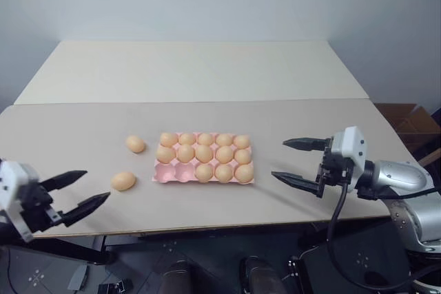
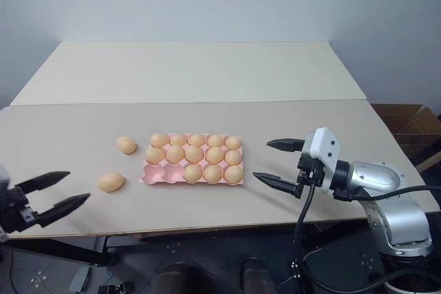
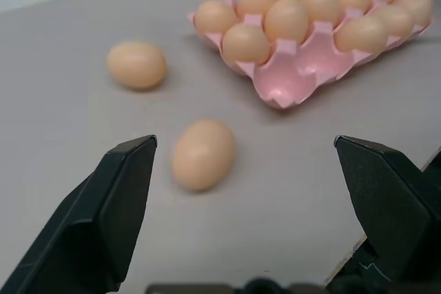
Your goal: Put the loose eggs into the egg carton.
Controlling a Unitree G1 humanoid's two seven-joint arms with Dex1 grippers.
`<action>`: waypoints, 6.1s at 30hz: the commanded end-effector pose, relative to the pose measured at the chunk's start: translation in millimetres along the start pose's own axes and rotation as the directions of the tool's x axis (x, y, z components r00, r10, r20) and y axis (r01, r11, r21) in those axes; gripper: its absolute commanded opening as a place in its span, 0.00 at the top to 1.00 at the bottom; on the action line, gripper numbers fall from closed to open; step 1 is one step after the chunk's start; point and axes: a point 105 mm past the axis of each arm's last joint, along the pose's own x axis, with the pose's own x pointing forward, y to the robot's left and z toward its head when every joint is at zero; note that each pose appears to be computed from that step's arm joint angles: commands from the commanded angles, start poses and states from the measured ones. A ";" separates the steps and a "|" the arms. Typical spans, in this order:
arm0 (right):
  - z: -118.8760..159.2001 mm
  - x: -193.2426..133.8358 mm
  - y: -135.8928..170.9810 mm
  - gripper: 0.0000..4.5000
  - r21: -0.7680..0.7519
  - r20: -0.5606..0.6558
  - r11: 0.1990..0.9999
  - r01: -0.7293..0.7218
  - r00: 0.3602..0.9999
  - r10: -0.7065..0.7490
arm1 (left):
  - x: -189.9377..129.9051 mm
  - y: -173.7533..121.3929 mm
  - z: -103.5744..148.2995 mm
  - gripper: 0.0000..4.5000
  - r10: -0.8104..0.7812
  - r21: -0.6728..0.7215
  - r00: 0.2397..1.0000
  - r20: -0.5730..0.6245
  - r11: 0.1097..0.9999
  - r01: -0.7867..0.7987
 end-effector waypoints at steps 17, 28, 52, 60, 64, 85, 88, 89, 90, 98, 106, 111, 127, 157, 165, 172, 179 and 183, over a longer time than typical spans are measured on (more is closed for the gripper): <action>14.6 3.9 0.0 0.01 -0.072 0.030 0.997 -0.011 0.999 0.013 | 78.1 -3.0 -35.1 0.00 0.354 -0.114 0.925 -0.138 0.922 -0.369; 15.2 2.9 2.5 0.00 -0.069 0.038 0.997 0.032 0.999 -0.029 | 92.1 1.6 -28.2 0.42 0.315 -0.105 0.941 -0.123 0.939 -0.328; 17.6 6.5 3.3 0.00 -0.075 0.055 0.993 0.092 0.995 -0.088 | 136.9 -73.1 34.2 0.52 -0.172 0.054 0.981 0.088 0.984 0.168; 17.5 6.0 4.5 0.00 -0.068 0.060 0.992 0.111 0.992 -0.107 | 127.6 -72.8 36.5 0.02 -0.181 0.090 0.979 0.089 0.981 0.173; 17.8 6.5 3.5 0.00 -0.067 0.064 0.991 0.115 0.992 -0.111 | 114.6 -61.3 45.4 0.01 -0.162 0.110 0.980 0.117 0.983 0.150; 12.7 -5.9 -1.6 0.00 -0.051 0.022 0.998 0.026 0.999 -0.025 | 1.5 12.8 7.9 0.01 -0.116 0.096 0.992 0.058 0.989 0.110; 11.5 -7.5 -3.7 0.00 -0.053 0.019 0.998 0.030 0.999 -0.029 | 3.6 8.1 5.9 0.01 -0.119 0.087 0.991 0.067 0.990 0.113; 11.4 -7.8 -4.1 0.00 -0.054 0.019 0.998 0.032 0.999 -0.031 | 4.1 7.7 5.9 0.01 -0.118 0.086 0.991 0.069 0.990 0.112; 11.5 -8.1 -4.4 0.00 -0.055 0.019 0.998 0.033 0.999 -0.032 | 4.9 7.9 6.5 0.01 -0.116 0.086 0.991 0.073 0.990 0.109; 14.2 -6.1 -5.9 0.00 -0.070 0.027 0.997 0.038 0.999 -0.037 | 50.8 22.5 13.8 0.01 0.049 -0.046 0.997 0.058 0.998 -0.047; 16.4 -1.9 -4.8 0.00 -0.075 0.042 0.996 0.047 0.998 -0.044 | 106.2 39.9 30.3 0.01 0.256 -0.177 0.962 0.092 0.955 -0.237; 17.5 1.0 -4.2 0.00 -0.077 0.049 0.996 0.046 0.998 -0.043 | 138.4 50.7 32.1 0.01 0.347 -0.209 0.936 0.057 0.921 -0.329; 19.9 2.2 -1.4 0.00 -0.077 0.063 0.995 0.064 0.996 -0.059 | 183.1 53.1 13.8 0.29 0.349 -0.258 0.934 -0.080 0.897 -0.358; 21.7 3.3 2.8 0.00 -0.061 0.084 0.992 0.110 0.991 -0.105 | 114.7 -29.3 31.9 0.01 -0.202 0.112 0.979 0.038 0.974 0.196; 22.4 3.2 1.6 0.00 -0.061 0.087 0.991 0.116 0.990 -0.111 | 79.7 1.6 46.7 0.01 -0.106 0.116 0.989 0.104 0.989 0.094; 23.0 3.2 3.6 0.00 -0.058 0.092 0.993 0.108 0.991 -0.102 | 50.1 34.1 38.1 0.01 0.048 0.120 0.997 0.063 0.991 -0.056; 23.7 2.2 6.7 0.00 -0.053 0.095 0.993 0.103 0.991 -0.097 | 28.1 46.9 29.0 0.01 0.128 0.105 0.991 0.029 0.986 -0.131; 23.6 2.0 7.3 0.00 -0.049 0.096 0.994 0.100 0.991 -0.095 | 18.8 54.6 26.5 0.01 0.173 0.100 0.985 0.017 0.980 -0.174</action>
